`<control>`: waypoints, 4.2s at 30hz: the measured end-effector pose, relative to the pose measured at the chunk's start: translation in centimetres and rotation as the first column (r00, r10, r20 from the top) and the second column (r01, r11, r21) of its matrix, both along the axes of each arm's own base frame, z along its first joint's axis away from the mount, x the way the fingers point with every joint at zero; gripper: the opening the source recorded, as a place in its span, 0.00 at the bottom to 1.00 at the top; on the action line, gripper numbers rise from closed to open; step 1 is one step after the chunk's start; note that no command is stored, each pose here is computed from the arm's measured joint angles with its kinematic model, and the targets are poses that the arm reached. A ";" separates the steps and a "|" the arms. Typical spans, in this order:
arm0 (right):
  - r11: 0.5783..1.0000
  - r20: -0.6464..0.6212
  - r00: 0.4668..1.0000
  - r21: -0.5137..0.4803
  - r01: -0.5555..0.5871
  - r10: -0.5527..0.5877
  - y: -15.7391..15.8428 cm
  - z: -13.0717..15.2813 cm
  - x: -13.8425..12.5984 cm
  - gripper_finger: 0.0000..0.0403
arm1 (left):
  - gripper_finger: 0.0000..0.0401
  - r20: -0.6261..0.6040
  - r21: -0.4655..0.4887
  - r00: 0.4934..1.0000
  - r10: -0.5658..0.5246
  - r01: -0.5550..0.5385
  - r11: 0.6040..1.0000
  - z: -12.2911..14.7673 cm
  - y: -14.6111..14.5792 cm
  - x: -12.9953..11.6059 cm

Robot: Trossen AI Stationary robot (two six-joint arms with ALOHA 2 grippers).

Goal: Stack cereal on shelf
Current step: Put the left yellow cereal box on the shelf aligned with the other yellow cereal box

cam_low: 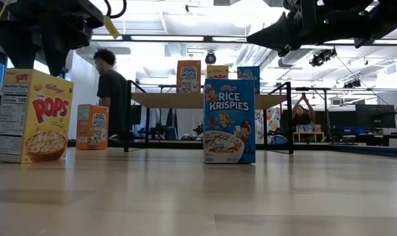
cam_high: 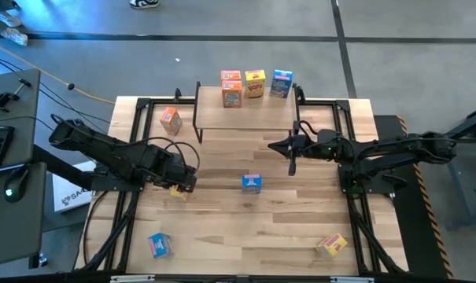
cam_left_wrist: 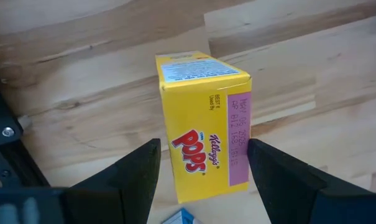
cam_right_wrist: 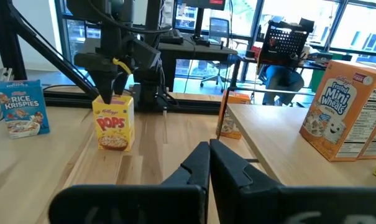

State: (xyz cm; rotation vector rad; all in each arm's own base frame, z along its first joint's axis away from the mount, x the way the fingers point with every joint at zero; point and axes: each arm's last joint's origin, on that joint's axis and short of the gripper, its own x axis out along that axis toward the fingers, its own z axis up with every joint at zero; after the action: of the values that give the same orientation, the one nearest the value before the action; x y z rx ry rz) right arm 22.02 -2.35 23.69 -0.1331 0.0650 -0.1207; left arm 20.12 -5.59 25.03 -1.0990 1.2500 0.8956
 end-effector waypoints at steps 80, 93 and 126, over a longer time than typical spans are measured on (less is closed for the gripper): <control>1.000 0.008 1.000 0.003 -0.007 0.007 0.0 0.1 0.0 0.00 | 0.44 0.176 0.294 0.740 -0.650 0.590 0.752 2.9 11.4 10.9; 1.000 -0.001 1.000 0.001 -0.007 0.007 0.0 0.0 0.0 0.00 | 0.44 0.037 0.277 0.481 -0.876 0.837 0.471 0.9 12.6 16.6; 1.000 -0.009 1.000 -0.001 -0.007 0.007 0.0 -0.1 0.0 0.00 | 0.45 0.011 0.253 0.424 -0.906 0.875 0.413 -0.8 11.7 17.6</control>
State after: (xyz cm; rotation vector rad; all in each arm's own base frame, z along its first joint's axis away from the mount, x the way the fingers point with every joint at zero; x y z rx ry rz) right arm 22.02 -2.33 23.60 -0.1351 0.0738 -0.1127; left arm 37.69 6.11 24.26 -0.1648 1.3300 0.0685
